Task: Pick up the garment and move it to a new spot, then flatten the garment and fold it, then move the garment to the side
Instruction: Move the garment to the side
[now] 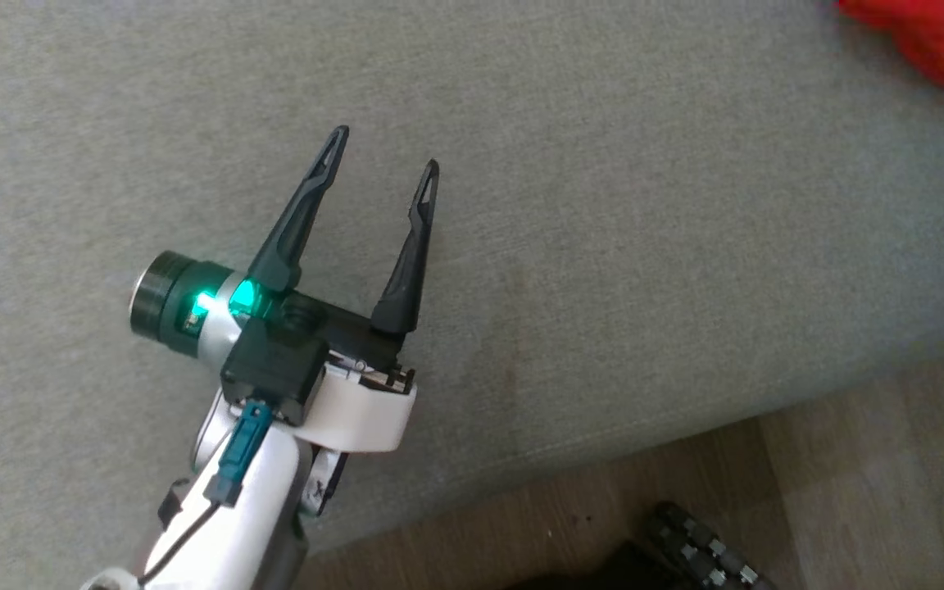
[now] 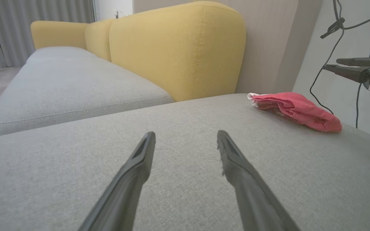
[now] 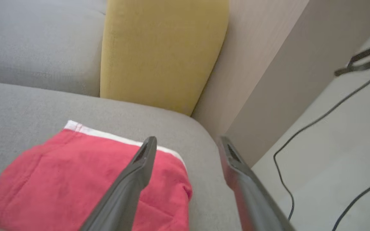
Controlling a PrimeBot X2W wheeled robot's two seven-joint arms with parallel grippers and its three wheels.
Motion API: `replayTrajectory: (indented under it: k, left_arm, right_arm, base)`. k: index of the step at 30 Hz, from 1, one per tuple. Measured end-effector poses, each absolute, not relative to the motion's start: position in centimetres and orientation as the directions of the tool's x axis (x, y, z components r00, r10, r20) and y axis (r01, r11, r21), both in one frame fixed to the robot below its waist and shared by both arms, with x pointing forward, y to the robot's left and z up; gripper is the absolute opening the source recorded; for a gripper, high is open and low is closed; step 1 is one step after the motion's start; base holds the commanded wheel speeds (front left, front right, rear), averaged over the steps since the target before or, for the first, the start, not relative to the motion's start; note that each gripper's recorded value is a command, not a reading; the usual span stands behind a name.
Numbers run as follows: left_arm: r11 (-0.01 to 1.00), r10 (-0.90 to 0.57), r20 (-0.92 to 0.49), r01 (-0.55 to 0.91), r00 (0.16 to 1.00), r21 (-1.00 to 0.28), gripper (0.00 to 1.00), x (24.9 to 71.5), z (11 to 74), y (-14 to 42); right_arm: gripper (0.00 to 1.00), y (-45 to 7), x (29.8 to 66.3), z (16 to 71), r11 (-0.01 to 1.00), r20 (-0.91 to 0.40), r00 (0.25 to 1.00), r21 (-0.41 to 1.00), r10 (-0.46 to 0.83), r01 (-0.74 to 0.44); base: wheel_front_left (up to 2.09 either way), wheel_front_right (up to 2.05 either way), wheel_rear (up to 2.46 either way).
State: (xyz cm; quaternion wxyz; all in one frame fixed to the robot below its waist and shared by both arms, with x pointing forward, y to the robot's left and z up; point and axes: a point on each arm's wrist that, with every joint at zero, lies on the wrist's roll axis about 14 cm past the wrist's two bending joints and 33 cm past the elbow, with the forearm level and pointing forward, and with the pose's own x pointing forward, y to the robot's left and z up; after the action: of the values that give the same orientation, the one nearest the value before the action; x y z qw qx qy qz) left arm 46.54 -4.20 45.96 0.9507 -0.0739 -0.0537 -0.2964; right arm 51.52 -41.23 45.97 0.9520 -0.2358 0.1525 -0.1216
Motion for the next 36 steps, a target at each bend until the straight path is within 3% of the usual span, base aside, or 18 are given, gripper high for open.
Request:
replayTrajectory:
  k: [4,7,14,19,25,36]
  left_arm:
    - [0.835,-0.529,0.157,0.545,0.834,-0.083,1.0,46.3,47.2,-3.2]
    - [0.858,-0.494,0.161,0.509,0.855,-0.074,1.0,46.0,48.2,-2.0]
    - [0.928,-0.362,0.096,0.368,0.927,-0.063,1.0,43.0,48.8,2.5]
    - [0.972,-0.216,0.086,0.223,0.973,-0.073,1.0,40.7,50.1,7.1]
    - [0.995,-0.081,0.118,0.087,0.99,-0.042,1.0,37.4,51.9,11.7]
    - [0.998,-0.057,0.197,0.063,0.979,-0.029,1.0,32.6,54.5,13.8]
  right_arm:
    - [1.0,-37.0,53.6,47.8,0.867,-0.126,0.968,-0.481,-0.217,0.132]
    - [1.0,-32.2,53.8,46.5,0.908,-0.123,0.984,-0.414,-0.129,0.067]
    - [1.0,-21.3,50.1,42.2,0.976,-0.207,0.975,-0.183,0.078,-0.117]
    - [1.0,-15.1,47.7,44.8,0.974,-0.116,0.971,-0.067,0.208,-0.217]
    - [1.0,-12.4,43.4,48.3,0.967,0.0,0.968,-0.019,0.252,-0.252]
    - [1.0,-11.0,36.7,49.9,0.96,0.052,0.959,0.008,0.278,-0.279]
  base:
    - [0.0,0.0,0.0]
    - [0.0,0.0,0.0]
    - [0.0,0.0,0.0]
    - [0.0,0.0,0.0]
    - [0.0,0.0,0.0]
    - [0.0,0.0,0.0]
